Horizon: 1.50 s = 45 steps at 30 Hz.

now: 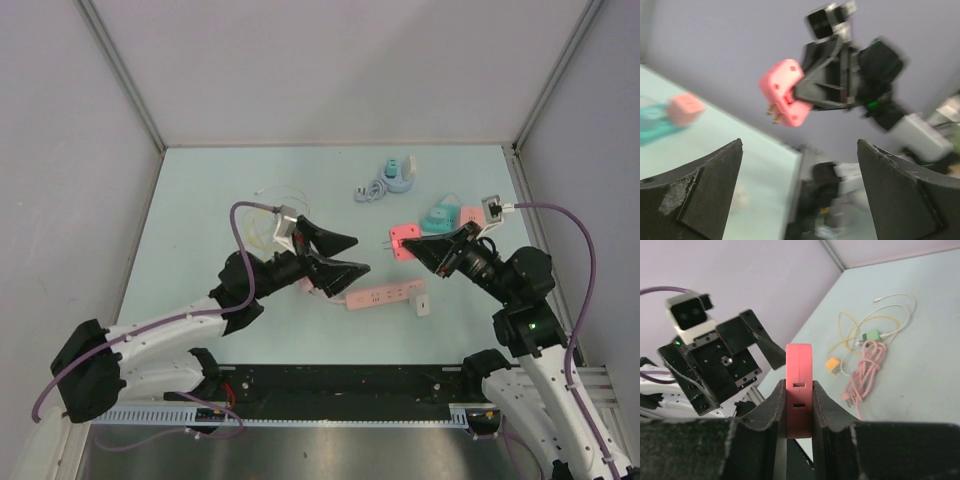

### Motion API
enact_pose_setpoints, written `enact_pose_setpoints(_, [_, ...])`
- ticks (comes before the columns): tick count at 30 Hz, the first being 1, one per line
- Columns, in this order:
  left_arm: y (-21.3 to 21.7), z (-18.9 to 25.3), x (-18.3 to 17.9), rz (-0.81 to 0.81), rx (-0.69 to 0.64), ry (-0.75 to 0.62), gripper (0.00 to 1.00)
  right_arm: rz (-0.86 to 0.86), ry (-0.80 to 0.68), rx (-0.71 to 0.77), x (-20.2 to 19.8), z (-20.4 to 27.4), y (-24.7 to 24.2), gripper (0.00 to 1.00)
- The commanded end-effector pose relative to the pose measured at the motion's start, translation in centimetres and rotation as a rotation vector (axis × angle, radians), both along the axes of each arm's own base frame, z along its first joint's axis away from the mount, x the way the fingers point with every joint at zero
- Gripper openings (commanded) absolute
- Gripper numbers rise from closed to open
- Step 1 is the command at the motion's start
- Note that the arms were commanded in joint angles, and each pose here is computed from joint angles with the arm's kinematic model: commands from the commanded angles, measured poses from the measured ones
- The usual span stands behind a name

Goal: Insert the plug
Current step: Insert the plug into the socket.

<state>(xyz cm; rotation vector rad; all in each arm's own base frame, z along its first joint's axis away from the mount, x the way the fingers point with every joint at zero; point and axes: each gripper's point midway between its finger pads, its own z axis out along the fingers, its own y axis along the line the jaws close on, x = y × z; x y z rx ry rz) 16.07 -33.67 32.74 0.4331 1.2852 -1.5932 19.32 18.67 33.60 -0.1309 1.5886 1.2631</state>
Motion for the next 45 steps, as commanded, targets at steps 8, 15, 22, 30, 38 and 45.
enact_pose_setpoints(8, [-1.4,-13.1,5.1,0.197,0.943,-0.399,1.00,-0.247,0.020,-0.296,1.0,-2.0,-4.8,0.00])
enact_pose_setpoints(15, [-2.7,-18.4,5.2,0.216,1.186,-0.542,1.00,-0.266,0.039,-0.342,0.7,-3.1,-5.5,0.00])
enact_pose_setpoints(22, [-3.4,-22.8,4.6,0.271,1.331,-0.626,1.00,-0.282,0.036,-0.356,0.8,-3.3,-5.8,0.00])
enact_pose_setpoints(30, [-3.8,-25.8,5.3,0.330,1.470,-0.653,0.90,-0.288,0.033,-0.368,0.9,-3.4,-5.9,0.00])
enact_pose_setpoints(38, [-3.5,-28.1,5.4,0.312,1.549,-0.655,0.69,-0.290,0.028,-0.378,0.9,-3.5,-6.0,0.00])
enact_pose_setpoints(45, [-3.5,-29.2,4.7,0.248,1.557,-0.607,0.33,-0.293,0.029,-0.406,1.2,-4.0,-6.2,0.00])
